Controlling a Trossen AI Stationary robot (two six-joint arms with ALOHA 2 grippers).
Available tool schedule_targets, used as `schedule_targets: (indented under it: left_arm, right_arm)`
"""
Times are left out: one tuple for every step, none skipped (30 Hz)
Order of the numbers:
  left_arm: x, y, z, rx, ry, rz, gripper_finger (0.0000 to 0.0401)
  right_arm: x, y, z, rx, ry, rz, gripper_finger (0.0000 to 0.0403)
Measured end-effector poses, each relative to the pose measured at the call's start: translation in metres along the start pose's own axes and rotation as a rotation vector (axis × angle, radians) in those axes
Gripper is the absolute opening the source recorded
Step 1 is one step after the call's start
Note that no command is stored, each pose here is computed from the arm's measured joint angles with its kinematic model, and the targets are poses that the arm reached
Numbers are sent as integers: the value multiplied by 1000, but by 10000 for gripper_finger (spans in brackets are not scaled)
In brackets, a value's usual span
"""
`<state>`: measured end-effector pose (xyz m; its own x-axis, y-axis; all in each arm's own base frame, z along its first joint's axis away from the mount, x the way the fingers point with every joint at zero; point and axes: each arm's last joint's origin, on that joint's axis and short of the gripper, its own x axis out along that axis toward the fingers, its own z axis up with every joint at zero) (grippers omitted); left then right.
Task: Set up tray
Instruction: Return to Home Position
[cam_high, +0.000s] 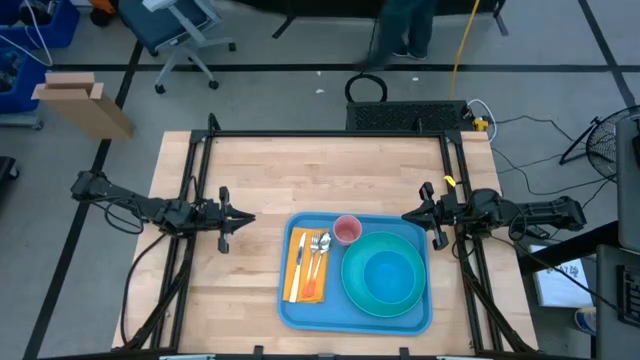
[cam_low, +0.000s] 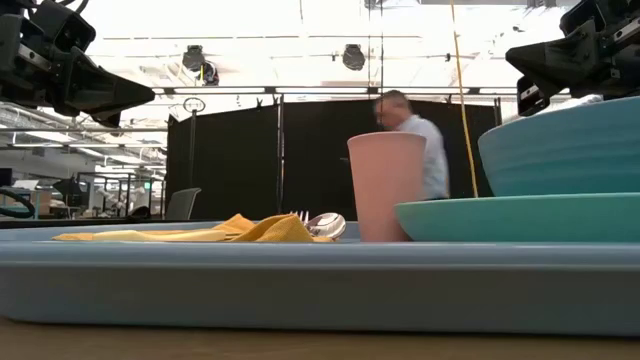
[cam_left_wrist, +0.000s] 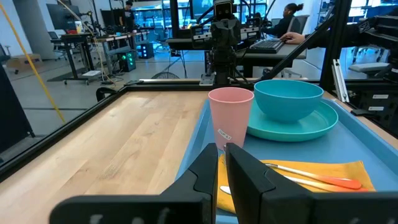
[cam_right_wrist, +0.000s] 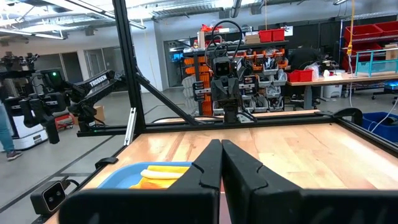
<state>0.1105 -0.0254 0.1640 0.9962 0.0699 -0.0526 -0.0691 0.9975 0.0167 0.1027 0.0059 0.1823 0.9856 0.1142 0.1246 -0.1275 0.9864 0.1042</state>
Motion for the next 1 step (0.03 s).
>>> schedule_targets:
  left_arm:
    - [0, 0, 0, 0, 0, 0, 37]
  right_arm:
    - [0, 0, 0, 0, 0, 0, 0]
